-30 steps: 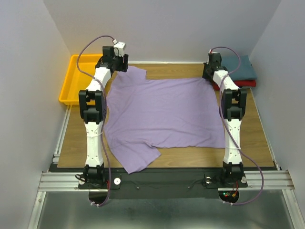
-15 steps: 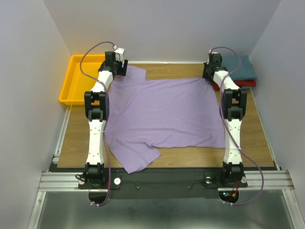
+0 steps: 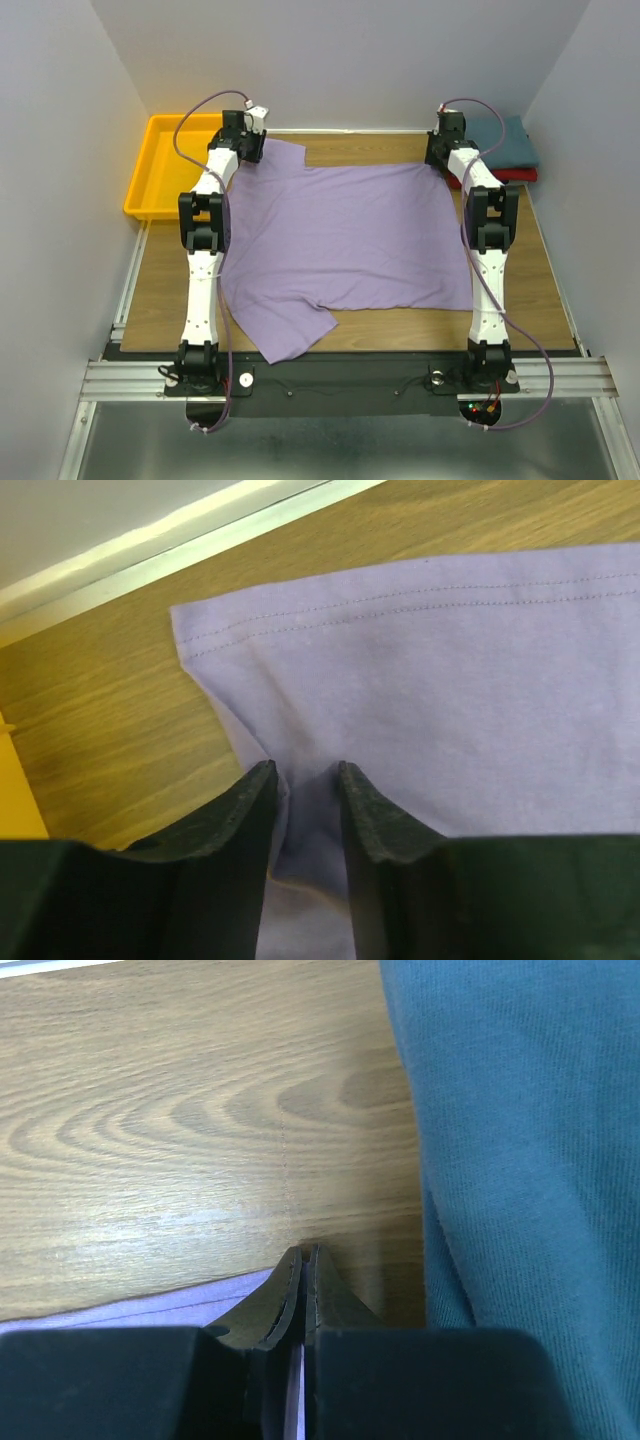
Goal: Fold and stack the t-shirts
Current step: Fold the tshirt
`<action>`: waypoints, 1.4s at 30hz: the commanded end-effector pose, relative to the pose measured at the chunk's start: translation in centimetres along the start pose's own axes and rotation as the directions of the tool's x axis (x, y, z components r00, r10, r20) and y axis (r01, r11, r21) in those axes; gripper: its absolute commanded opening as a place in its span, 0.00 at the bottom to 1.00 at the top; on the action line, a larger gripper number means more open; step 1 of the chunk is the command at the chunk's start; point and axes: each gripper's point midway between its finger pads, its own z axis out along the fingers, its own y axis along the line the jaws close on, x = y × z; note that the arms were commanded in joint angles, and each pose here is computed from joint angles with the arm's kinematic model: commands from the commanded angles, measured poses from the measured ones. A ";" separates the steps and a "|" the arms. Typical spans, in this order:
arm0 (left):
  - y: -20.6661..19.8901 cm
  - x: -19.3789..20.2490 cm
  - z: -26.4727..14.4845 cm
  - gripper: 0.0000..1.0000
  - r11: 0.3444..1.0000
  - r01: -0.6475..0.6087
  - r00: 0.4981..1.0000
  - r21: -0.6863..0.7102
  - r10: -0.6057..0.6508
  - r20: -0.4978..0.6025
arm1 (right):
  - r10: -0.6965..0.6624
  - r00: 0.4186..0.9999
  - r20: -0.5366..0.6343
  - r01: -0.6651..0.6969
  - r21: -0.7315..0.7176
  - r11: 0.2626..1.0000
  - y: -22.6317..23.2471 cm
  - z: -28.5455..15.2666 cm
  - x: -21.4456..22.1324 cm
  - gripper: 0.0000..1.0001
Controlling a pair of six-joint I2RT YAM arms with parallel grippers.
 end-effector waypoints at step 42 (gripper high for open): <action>0.3 -10.0 -18.1 0.00 0.974 -0.208 0.921 -0.087 0.225 0.319 | -0.191 0.971 0.143 0.212 -0.145 0.966 1.1 -11.5 -6.7 0.01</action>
